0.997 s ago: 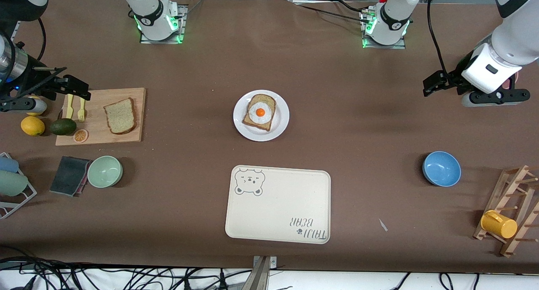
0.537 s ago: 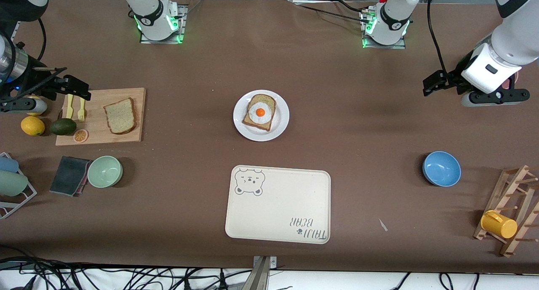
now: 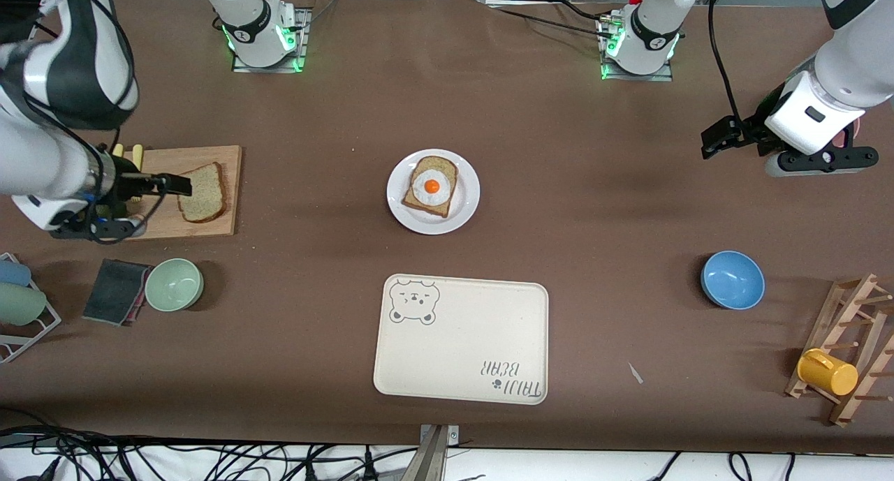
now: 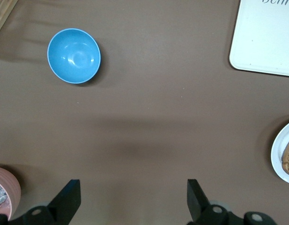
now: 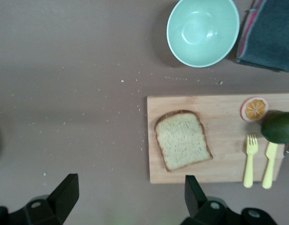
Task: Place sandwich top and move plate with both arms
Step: 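Lower the right gripper onto the bread slice on the cutting board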
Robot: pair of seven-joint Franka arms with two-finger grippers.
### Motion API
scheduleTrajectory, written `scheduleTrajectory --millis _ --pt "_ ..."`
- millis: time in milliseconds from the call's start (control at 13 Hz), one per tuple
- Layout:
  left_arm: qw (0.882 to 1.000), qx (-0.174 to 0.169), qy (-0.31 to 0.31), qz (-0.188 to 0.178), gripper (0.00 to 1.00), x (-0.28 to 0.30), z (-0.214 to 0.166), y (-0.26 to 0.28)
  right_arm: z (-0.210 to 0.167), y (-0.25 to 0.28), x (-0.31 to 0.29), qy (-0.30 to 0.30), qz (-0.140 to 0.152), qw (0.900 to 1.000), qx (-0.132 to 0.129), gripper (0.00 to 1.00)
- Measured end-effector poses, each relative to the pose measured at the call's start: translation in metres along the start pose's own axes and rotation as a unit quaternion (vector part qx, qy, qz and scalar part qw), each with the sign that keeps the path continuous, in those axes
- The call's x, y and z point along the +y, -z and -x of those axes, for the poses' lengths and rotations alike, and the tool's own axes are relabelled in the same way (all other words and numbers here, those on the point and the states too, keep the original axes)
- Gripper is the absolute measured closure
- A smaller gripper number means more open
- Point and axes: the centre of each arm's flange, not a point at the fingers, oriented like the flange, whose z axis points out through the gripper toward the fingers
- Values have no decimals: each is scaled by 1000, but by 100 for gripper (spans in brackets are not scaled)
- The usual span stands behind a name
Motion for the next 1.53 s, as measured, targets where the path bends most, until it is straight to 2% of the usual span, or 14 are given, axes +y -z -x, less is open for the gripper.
scheduleTrajectory --millis 307,460,614,997,1151,1458,1535 --pt "1000 0 1 -1 0 6 1 0 6 -77 -1 2 3 1000 19 0" --pt "1000 -1 4 -1 0 9 2 0 22 -127 1 20 31 999 31 0" --pt "1000 -1 8 -1 0 10 2 0 38 -171 3 53 69 996 28 0" --pt "1000 0 8 -1 0 10 2 2 49 -217 2 79 89 993 -8 0" --pt "1000 0 8 -1 0 10 2 2 48 -228 3 93 101 990 -17 4" --pt "1000 0 8 -1 0 10 2 2 47 -238 1 97 103 990 -25 52" --pt "1000 0 8 -1 0 10 2 2 46 -239 1 97 103 990 -26 59"
